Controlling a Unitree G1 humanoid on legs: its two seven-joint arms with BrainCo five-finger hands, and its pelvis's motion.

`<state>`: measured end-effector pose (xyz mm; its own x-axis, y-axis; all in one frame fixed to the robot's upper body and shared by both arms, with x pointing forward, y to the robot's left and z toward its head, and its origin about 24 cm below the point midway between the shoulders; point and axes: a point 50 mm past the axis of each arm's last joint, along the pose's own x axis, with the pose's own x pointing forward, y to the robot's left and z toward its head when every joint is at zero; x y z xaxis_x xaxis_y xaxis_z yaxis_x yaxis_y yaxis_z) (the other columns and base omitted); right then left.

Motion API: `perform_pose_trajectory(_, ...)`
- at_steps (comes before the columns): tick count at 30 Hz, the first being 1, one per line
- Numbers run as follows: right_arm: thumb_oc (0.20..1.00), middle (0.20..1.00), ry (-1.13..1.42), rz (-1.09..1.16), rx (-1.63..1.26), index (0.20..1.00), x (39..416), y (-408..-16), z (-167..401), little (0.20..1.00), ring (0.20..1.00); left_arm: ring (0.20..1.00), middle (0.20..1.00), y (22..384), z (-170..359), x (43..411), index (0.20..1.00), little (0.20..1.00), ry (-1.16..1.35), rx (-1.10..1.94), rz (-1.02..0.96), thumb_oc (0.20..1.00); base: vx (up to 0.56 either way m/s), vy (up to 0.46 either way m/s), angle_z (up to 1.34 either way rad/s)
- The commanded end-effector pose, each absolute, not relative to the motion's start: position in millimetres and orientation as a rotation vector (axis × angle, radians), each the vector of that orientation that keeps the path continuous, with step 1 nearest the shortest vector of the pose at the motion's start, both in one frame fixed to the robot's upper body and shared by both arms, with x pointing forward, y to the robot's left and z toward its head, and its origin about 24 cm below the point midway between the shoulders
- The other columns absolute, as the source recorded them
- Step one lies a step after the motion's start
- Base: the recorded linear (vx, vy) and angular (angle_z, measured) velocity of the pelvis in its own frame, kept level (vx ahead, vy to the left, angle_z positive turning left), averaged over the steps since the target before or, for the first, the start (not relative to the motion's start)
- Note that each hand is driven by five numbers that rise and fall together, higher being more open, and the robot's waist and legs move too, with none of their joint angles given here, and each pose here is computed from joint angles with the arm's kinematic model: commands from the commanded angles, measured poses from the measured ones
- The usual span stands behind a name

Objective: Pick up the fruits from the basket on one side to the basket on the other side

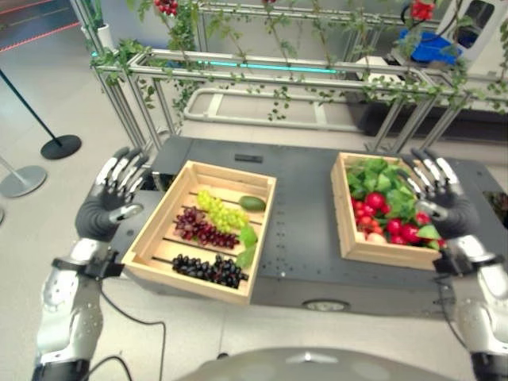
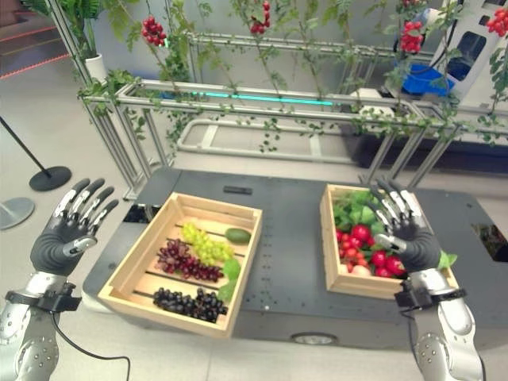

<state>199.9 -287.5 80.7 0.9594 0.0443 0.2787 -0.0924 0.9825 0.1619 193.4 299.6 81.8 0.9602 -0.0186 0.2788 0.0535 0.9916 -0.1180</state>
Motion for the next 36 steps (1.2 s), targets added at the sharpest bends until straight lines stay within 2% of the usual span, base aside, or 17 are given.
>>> perform_pose_trajectory(1,1.000,1.000,-0.338,-0.098,0.121,1.000,201.3,-310.6,85.9,1.000,1.000,1.000,1.000,320.8,82.8,192.6,1.000,1.000,-0.278,0.031,0.121,1.000,0.00,0.000,0.00)
perform_pose_trajectory(3,1.000,1.000,-0.221,-0.168,0.066,1.000,195.3,-320.8,64.3,1.000,1.000,1.000,1.000,329.1,57.3,186.5,1.000,1.000,-0.179,0.025,0.222,1.000,0.00,0.000,0.00)
perform_pose_trajectory(8,1.000,1.000,-0.010,-0.280,0.025,1.000,177.1,-332.5,21.7,1.000,1.000,1.000,1.000,332.0,11.0,171.4,1.000,1.000,0.031,0.047,0.310,1.000,-0.01,0.001,0.00)
perform_pose_trajectory(11,1.000,1.000,0.176,-0.334,0.053,1.000,157.5,-332.6,-18.7,1.000,1.000,1.000,1.000,329.8,-32.0,151.9,1.000,1.000,0.251,0.068,0.351,1.000,-0.02,0.000,-0.01)
perform_pose_trajectory(12,1.000,1.000,0.351,-0.355,0.040,1.000,139.0,-328.5,-51.7,1.000,1.000,1.000,1.000,324.3,-64.0,134.1,1.000,1.000,0.427,0.084,0.360,1.000,-0.06,-0.001,-0.02)
perform_pose_trajectory(14,1.000,1.000,0.522,-0.347,0.031,1.000,119.7,-321.0,-80.0,1.000,1.000,1.000,1.000,319.5,-90.2,114.1,1.000,1.000,0.590,0.088,0.390,1.000,-0.05,-0.001,-0.03)
perform_pose_trajectory(16,1.000,1.000,0.522,-0.347,0.031,1.000,119.8,-321.0,-80.0,1.000,1.000,1.000,1.000,319.6,-90.1,114.2,1.000,1.000,0.589,0.088,0.390,1.000,-0.01,-0.001,-0.02)
perform_pose_trajectory(17,1.000,1.000,0.690,-0.319,0.045,1.000,99.8,-305.6,-107.1,1.000,1.000,1.000,1.000,310.8,-113.9,92.6,1.000,1.000,0.757,0.120,0.404,1.000,-0.03,0.000,-0.06)
perform_pose_trajectory(21,1.000,1.000,0.985,-0.327,0.023,1.000,55.9,-287.4,-140.8,1.000,1.000,1.000,1.000,290.2,-145.8,45.4,1.000,1.000,1.055,0.071,0.447,1.000,-0.01,0.000,-0.01)
perform_pose_trajectory(25,1.000,1.000,1.133,-0.338,0.015,1.000,33.4,-282.3,-151.0,1.000,1.000,1.000,1.000,279.3,-153.1,37.0,1.000,1.000,1.139,0.073,0.407,1.000,0.00,0.001,-0.01)
perform_pose_trajectory(36,1.000,1.000,1.235,-0.357,0.022,1.000,25.5,-276.2,-157.2,1.000,1.000,1.000,1.000,262.9,-161.0,32.7,1.000,1.000,1.225,0.033,0.336,1.000,0.00,0.000,0.00)
